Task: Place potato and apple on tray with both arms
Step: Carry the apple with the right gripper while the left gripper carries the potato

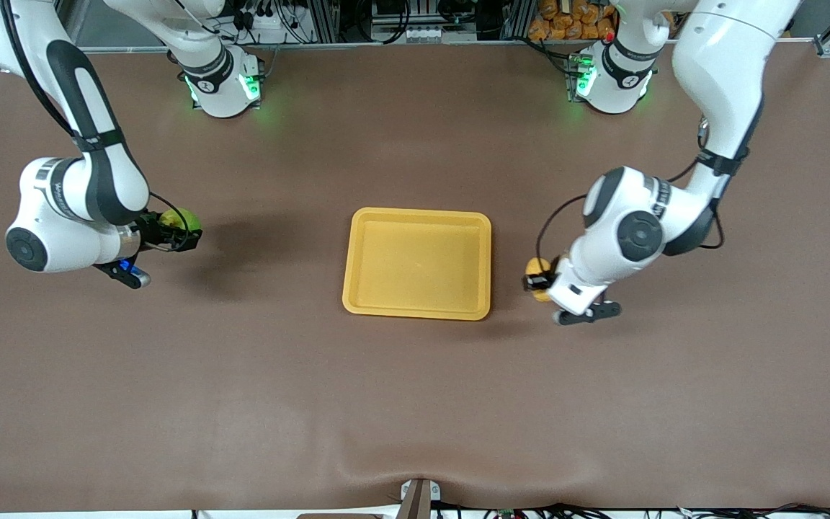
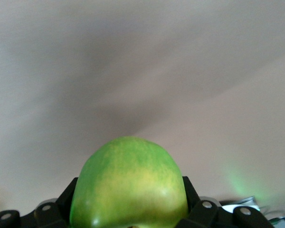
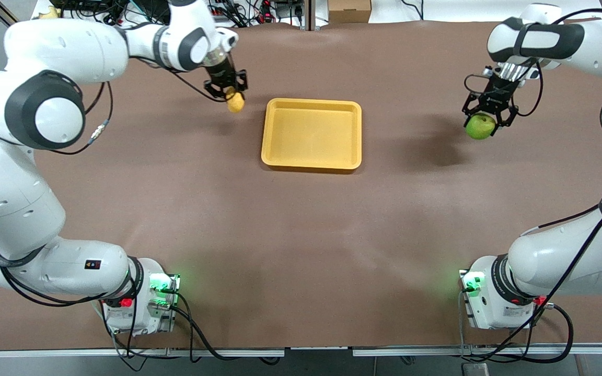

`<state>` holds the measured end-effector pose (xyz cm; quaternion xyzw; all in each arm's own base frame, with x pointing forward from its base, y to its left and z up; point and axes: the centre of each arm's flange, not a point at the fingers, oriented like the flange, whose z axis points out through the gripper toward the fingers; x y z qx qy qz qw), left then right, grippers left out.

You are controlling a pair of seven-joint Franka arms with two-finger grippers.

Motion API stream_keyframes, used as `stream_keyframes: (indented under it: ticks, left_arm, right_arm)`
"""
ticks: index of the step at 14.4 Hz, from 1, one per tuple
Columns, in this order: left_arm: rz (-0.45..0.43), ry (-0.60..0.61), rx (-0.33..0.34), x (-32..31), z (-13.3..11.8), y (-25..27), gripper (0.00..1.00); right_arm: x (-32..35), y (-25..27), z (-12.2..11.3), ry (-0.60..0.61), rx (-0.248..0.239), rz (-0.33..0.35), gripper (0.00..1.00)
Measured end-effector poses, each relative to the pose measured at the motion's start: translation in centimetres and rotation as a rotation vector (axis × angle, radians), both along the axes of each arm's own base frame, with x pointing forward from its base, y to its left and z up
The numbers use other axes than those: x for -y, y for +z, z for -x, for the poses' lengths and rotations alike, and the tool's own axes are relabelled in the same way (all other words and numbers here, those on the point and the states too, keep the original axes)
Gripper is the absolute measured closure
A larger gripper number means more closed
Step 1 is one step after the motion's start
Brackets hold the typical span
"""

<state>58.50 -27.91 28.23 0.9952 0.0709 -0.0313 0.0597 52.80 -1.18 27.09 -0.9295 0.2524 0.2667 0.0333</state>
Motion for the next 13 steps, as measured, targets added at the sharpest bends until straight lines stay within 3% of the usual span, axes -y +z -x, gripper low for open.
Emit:
stream_keyframes:
  ticks: [3,6,13]
  left_arm:
    - [-0.088,-0.077,0.072,5.9,2.3,1.1,0.48]
    - [-0.197,-0.158,0.086,9.2,4.7,1.0,0.48]
    - [-0.401,-0.142,0.129,16.4,8.7,-2.2,0.48]
  right_arm:
    - [-2.2,0.5,-0.4,0.023,0.011,-0.025,0.14]
    - [-4.8,0.6,-0.3,0.035,0.011,-0.059,0.14]
    - [-8.1,0.8,-0.9,0.055,0.063,-0.088,0.14]
